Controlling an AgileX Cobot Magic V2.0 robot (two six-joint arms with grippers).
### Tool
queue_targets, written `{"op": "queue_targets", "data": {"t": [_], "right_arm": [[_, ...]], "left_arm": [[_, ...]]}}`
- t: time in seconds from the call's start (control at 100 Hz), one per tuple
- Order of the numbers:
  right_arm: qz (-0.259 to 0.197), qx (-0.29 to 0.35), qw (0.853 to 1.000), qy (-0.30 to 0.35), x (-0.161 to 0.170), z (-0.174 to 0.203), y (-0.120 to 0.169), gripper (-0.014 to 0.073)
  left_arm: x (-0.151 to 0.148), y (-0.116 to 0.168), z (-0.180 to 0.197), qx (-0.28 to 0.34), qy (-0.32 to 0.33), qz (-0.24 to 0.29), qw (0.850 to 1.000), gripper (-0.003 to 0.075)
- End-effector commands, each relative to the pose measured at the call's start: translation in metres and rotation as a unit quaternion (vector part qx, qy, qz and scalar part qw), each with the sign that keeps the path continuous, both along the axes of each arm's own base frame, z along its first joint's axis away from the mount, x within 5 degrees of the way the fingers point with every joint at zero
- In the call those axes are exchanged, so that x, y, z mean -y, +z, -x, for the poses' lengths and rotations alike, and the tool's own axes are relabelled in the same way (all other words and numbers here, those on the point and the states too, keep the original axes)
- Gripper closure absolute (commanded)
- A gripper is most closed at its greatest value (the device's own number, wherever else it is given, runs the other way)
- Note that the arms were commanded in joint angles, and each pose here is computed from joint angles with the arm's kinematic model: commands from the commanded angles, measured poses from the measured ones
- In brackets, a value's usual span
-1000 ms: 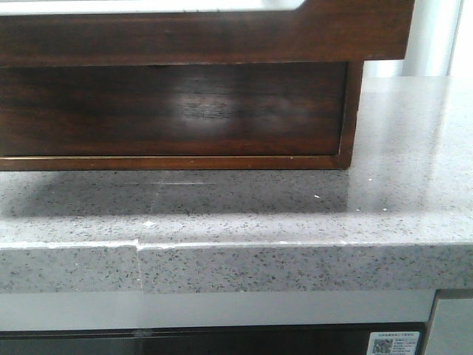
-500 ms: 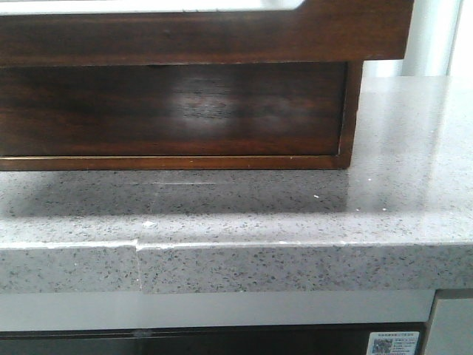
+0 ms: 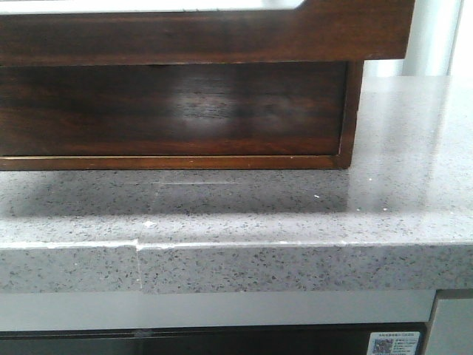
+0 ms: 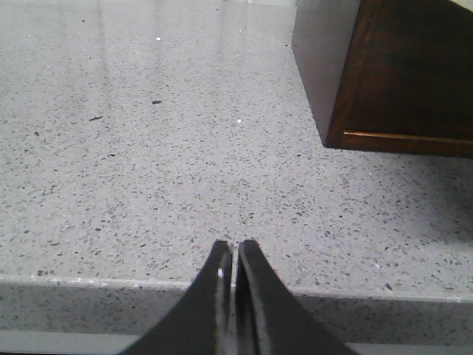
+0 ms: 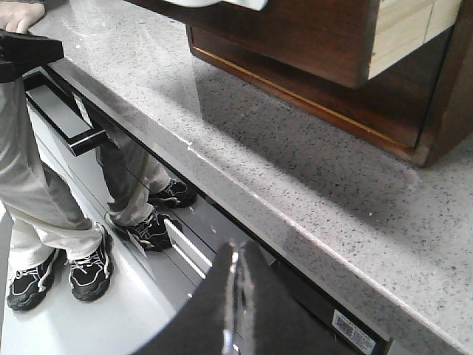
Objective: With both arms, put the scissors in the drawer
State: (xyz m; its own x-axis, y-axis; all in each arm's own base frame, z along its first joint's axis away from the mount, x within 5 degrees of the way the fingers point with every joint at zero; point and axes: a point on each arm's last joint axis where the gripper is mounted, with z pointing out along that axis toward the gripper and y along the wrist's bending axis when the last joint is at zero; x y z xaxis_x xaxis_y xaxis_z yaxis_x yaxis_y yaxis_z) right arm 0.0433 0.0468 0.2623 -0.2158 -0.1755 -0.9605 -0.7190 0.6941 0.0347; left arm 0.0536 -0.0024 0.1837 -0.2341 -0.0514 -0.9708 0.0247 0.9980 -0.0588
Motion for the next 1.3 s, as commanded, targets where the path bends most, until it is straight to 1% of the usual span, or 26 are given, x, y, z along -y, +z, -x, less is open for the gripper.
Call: {"op": "queue_targets", "data": {"t": [0.0, 0.5, 0.59, 0.68, 0.73, 0.8, 0.85, 0.87, 0.88, 0.89, 0.9, 0.92, 0.93, 0.94, 0.95, 0.96, 0.97, 1.01, 1.02, 1.07, 1.12, 1.2, 1.25, 1.26, 1.28, 1.29], "right_arm": [[-0.03, 0.035, 0.999, -0.002, -0.001, -0.002, 0.015, 0.0656], [-0.03, 0.035, 0.999, -0.002, -0.001, -0.002, 0.015, 0.0656], [-0.038, 0.063, 0.997, -0.006, -0.001, -0.003, 0.019, 0.0656], [-0.057, 0.114, 0.992, -0.015, 0.0, -0.005, 0.028, 0.0656], [-0.071, 0.151, 0.986, -0.026, 0.001, -0.007, 0.032, 0.0656], [-0.104, 0.218, 0.969, -0.049, 0.002, -0.009, 0.038, 0.0656], [-0.145, 0.276, 0.948, -0.068, 0.005, -0.008, 0.043, 0.0656], [-0.152, 0.288, 0.942, -0.078, 0.006, -0.009, 0.042, 0.0656], [-0.164, 0.304, 0.935, -0.081, 0.007, -0.008, 0.044, 0.0656], [-0.165, 0.309, 0.933, -0.088, 0.008, -0.009, 0.043, 0.0656], [-0.176, 0.324, 0.925, -0.09, 0.008, -0.008, 0.045, 0.0656], [-0.18, 0.336, 0.919, -0.101, 0.01, -0.008, 0.043, 0.0656], [-0.19, 0.349, 0.912, -0.104, 0.011, -0.007, 0.044, 0.0656], [-0.19, 0.354, 0.909, -0.111, 0.012, -0.008, 0.042, 0.0656], [-0.199, 0.367, 0.901, -0.114, 0.013, -0.007, 0.044, 0.0656], [-0.198, 0.372, 0.899, -0.122, 0.013, -0.007, 0.042, 0.0656], [-0.205, 0.384, 0.892, -0.125, 0.014, -0.006, 0.043, 0.0656], [-0.21, 0.407, 0.877, -0.146, 0.018, -0.006, 0.039, 0.0656], [-0.215, 0.416, 0.871, -0.149, 0.018, -0.005, 0.04, 0.0656], [-0.213, 0.437, 0.856, -0.176, 0.022, -0.005, 0.035, 0.0656], [-0.212, 0.435, 0.852, -0.198, 0.025, -0.006, 0.031, 0.0656], [-0.219, 0.405, 0.858, -0.227, 0.029, -0.01, 0.02, 0.0656], [-0.206, 0.388, 0.864, -0.247, 0.031, -0.011, 0.012, 0.0656], [-0.205, 0.388, 0.863, -0.252, 0.032, -0.011, 0.011, 0.0656], [-0.195, 0.376, 0.867, -0.262, 0.033, -0.012, 0.006, 0.0656], [-0.195, 0.377, 0.866, -0.264, 0.033, -0.011, 0.006, 0.0656]], "left_arm": [[0.0, 0.0, 0.0, 0.036, 0.002, 0.011, 0.999, 0.0742], [0.0, 0.0, 0.0, 0.035, 0.002, 0.011, 0.999, 0.0742], [0.0, 0.0, 0.0, 0.035, 0.002, 0.011, 0.999, 0.0742], [0.0, 0.0, 0.0, 0.035, 0.002, 0.011, 0.999, 0.0742], [0.0, 0.0, 0.0, 0.035, 0.002, 0.011, 0.999, 0.0742], [0.0, 0.0, 0.0, 0.035, 0.002, 0.011, 0.999, 0.0742], [0.0, 0.0, 0.0, 0.035, 0.002, 0.011, 0.999, 0.0742], [0.0, 0.0, 0.0, 0.035, 0.002, 0.011, 0.999, 0.0742], [0.0, 0.0, 0.0, 0.035, 0.002, 0.011, 0.999, 0.0742], [0.0, 0.0, 0.0, 0.035, 0.002, 0.011, 0.999, 0.0742], [0.0, 0.0, 0.0, 0.035, 0.002, 0.011, 0.999, 0.0742], [0.0, 0.0, 0.0, 0.035, 0.002, 0.011, 0.999, 0.0742], [0.0, 0.0, 0.0, 0.035, 0.002, 0.011, 0.999, 0.0742], [0.0, 0.0, 0.0, 0.035, 0.002, 0.011, 0.999, 0.0742], [0.0, 0.0, 0.0, 0.035, 0.002, 0.011, 0.999, 0.0742], [0.0, 0.0, 0.0, 0.035, 0.002, 0.011, 0.999, 0.0742], [0.0, 0.0, 0.0, 0.035, 0.002, 0.011, 0.999, 0.0742], [0.0, 0.0, 0.0, 0.035, 0.002, 0.011, 0.999, 0.0742], [0.0, 0.0, 0.0, 0.035, 0.002, 0.011, 0.999, 0.0742], [0.0, 0.0, 0.0, 0.035, 0.002, 0.011, 0.999, 0.0742], [0.0, 0.0, 0.0, 0.035, 0.002, 0.011, 0.999, 0.0742], [0.0, 0.0, 0.0, 0.035, 0.002, 0.011, 0.999, 0.0742], [0.0, 0.0, 0.0, 0.035, 0.002, 0.011, 0.999, 0.0742], [0.0, 0.0, 0.0, 0.035, 0.002, 0.011, 0.999, 0.0742], [0.0, 0.0, 0.0, 0.035, 0.002, 0.011, 0.999, 0.0742], [0.0, 0.0, 0.0, 0.035, 0.002, 0.011, 0.999, 0.0742]]}}
